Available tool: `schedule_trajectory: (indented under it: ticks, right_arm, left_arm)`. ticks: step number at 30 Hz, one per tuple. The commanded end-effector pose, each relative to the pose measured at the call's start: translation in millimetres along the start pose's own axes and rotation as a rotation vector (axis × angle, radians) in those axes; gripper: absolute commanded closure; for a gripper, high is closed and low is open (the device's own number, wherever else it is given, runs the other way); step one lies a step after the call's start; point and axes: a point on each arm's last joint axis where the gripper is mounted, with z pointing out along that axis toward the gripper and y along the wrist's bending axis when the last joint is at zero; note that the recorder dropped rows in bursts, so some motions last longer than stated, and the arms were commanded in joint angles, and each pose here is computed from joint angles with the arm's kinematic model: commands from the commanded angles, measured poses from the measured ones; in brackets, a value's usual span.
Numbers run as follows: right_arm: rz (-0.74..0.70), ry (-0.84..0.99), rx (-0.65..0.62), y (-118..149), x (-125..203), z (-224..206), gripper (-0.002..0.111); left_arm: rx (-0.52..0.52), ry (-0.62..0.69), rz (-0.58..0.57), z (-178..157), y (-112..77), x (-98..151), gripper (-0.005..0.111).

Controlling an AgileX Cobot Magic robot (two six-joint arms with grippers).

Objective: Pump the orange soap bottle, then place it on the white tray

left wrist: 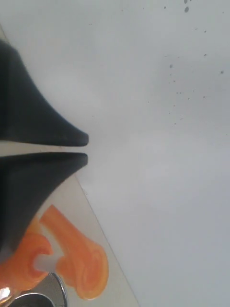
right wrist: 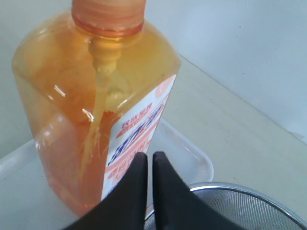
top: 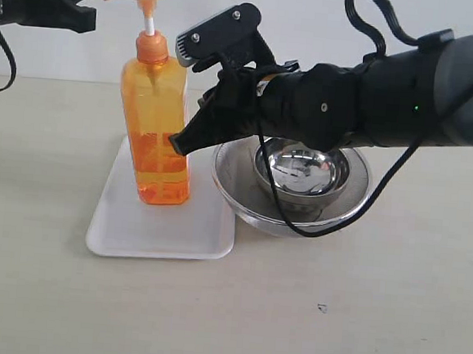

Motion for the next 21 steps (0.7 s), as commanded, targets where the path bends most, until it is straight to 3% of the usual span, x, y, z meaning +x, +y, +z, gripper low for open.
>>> schedule_trajectory:
  ticks: [1, 21]
  right_arm:
    - [0.008, 0.002, 0.004, -3.2, -0.8, 0.1, 0.107]
    - [0.008, 0.006, 0.002, -3.0, -0.4, 0.1, 0.107]
  left_arm:
    - [0.013, -0.01, 0.021, -1.7, -0.7, -3.5, 0.102]
    - [0.085, 0.013, -0.001, -2.6, -7.4, -2.1, 0.102]
